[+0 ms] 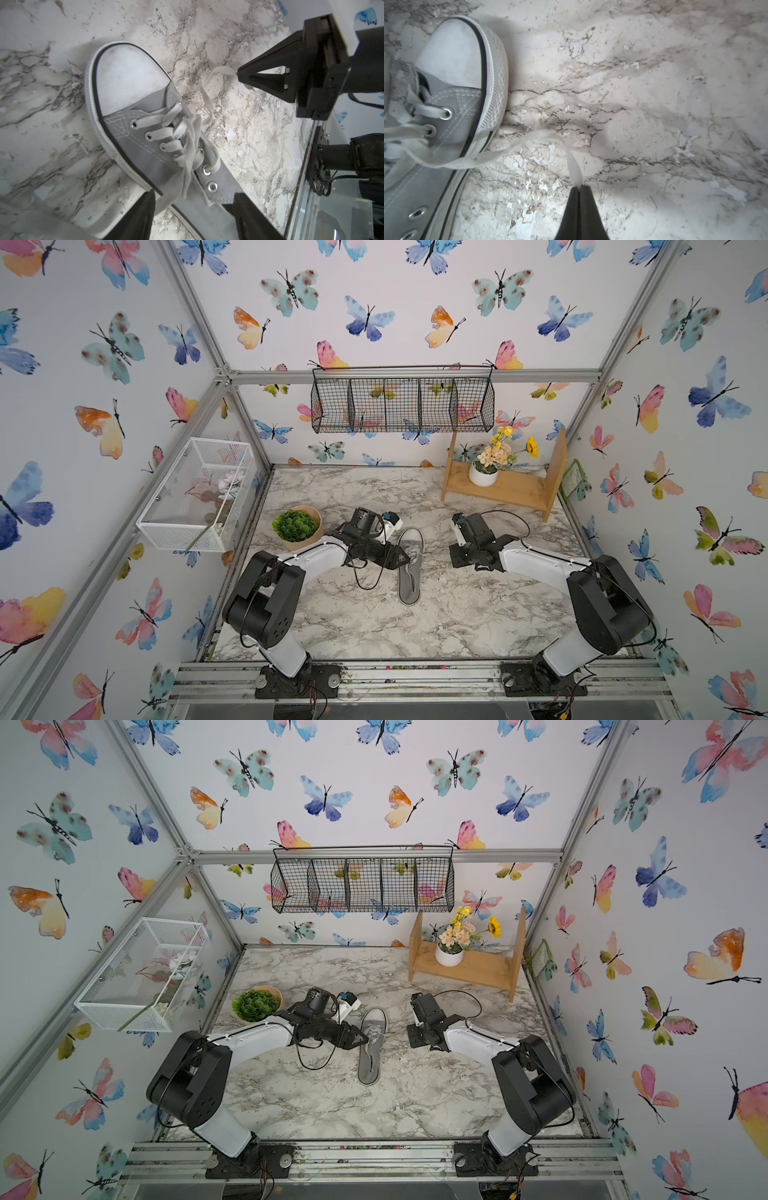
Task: Tie the shoes
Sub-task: Tie the shoelace on the shoe.
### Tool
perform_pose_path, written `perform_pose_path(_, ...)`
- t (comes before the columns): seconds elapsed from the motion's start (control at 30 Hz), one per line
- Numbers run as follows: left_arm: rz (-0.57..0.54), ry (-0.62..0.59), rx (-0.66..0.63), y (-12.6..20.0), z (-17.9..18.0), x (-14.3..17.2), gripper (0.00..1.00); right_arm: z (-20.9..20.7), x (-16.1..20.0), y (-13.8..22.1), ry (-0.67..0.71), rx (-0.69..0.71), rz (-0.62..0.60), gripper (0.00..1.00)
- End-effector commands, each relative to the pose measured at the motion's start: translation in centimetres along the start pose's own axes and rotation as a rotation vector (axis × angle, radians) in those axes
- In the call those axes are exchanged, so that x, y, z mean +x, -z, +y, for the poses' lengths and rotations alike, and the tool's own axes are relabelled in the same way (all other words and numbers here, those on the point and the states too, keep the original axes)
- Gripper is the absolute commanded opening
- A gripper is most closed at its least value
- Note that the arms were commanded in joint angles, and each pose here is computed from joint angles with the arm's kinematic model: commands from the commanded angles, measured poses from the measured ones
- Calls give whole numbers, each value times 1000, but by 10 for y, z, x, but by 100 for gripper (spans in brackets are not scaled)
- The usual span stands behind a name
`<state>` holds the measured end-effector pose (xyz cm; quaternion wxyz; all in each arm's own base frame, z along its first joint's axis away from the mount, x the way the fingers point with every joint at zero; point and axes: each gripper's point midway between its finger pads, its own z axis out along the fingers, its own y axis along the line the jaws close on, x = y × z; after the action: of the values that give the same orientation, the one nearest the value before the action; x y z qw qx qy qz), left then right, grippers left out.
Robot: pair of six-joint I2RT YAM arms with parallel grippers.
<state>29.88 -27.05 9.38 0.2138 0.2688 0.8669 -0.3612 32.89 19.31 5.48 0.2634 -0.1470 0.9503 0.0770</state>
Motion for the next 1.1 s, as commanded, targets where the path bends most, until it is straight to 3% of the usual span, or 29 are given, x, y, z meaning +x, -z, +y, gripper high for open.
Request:
perform_pose_path(0.0, -112, 68, -167, 24, 19, -12, 76, -15, 3, 6, -20, 53, -2, 3)
perform_pose_path(0.2, -246, 261, -464, 62, 70, 2, 78, -13, -3, 9, -14, 33, -24, 3)
perform_pose_path(0.33, -209, 315, -579, 58, 96, 13, 74, -9, -6, 7, -7, 12, -31, 3)
perform_pose_path(0.6, -105, 274, -667, 23, 109, 18, 66, -5, -7, 6, 3, -8, -36, 3)
perform_pose_path(1.07, -24, 227, -735, -3, 116, 32, 36, -4, -5, 8, 6, -18, -35, 2)
